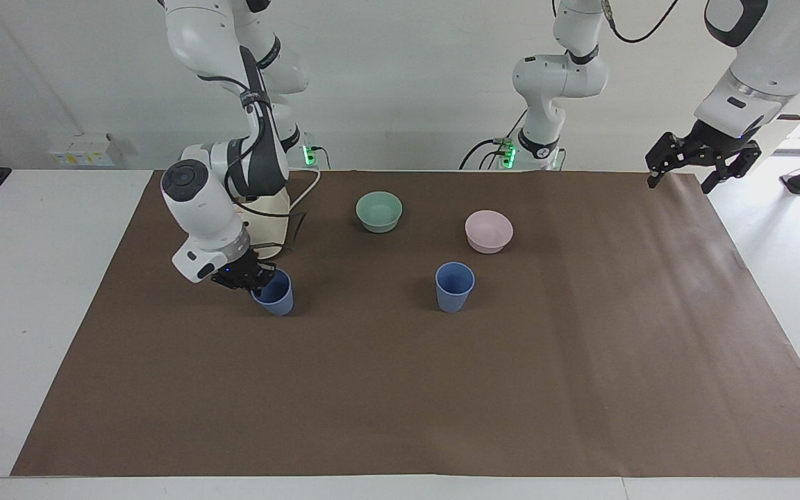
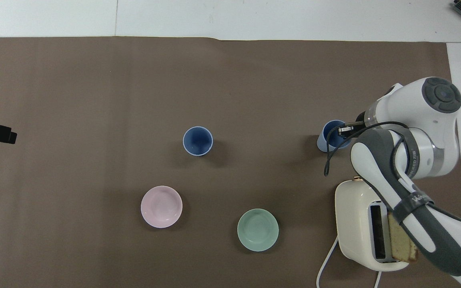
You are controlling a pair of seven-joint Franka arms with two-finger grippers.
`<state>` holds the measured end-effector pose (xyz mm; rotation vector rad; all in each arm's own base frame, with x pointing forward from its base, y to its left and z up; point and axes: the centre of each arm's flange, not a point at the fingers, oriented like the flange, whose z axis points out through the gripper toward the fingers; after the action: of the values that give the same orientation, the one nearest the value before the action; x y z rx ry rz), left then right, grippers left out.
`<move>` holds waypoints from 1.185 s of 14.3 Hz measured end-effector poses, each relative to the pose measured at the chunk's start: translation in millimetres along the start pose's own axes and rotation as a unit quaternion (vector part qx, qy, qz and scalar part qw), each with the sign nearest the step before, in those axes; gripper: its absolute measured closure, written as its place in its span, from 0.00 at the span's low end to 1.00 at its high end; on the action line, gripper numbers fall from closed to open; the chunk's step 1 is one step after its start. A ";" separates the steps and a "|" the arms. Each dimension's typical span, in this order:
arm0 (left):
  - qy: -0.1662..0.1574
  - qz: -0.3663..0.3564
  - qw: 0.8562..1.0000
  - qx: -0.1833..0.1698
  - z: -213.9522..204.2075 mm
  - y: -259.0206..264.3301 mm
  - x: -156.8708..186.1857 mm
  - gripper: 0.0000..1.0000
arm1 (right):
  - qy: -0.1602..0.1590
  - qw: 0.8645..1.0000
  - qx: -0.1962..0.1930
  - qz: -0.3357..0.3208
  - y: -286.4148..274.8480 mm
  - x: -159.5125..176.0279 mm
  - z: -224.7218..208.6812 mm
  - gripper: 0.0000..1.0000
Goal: Stack blue cups with both arms
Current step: 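Grasp the second blue cup's rim with the right gripper, then lift and carry the blue cup over the center cup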
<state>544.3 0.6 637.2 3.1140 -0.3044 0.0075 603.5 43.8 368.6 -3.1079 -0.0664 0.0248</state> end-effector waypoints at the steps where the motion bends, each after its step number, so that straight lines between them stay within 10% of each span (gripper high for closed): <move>1: 0.000 0.000 1.000 0.000 0.0 0.0 0.0 0.00 | -0.006 1.000 0.000 0.000 -0.1 1.3 -6.3 0.96; 17: 0.000 0.000 1.000 0.000 0.0 0.0 0.0 0.00 | 0.059 0.997 0.040 -0.031 -255.2 7.5 -172.7 0.96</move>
<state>544.3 0.6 637.3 3.1140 -0.3044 0.0076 603.1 293.4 549.6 -3.0183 -0.1532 -0.1526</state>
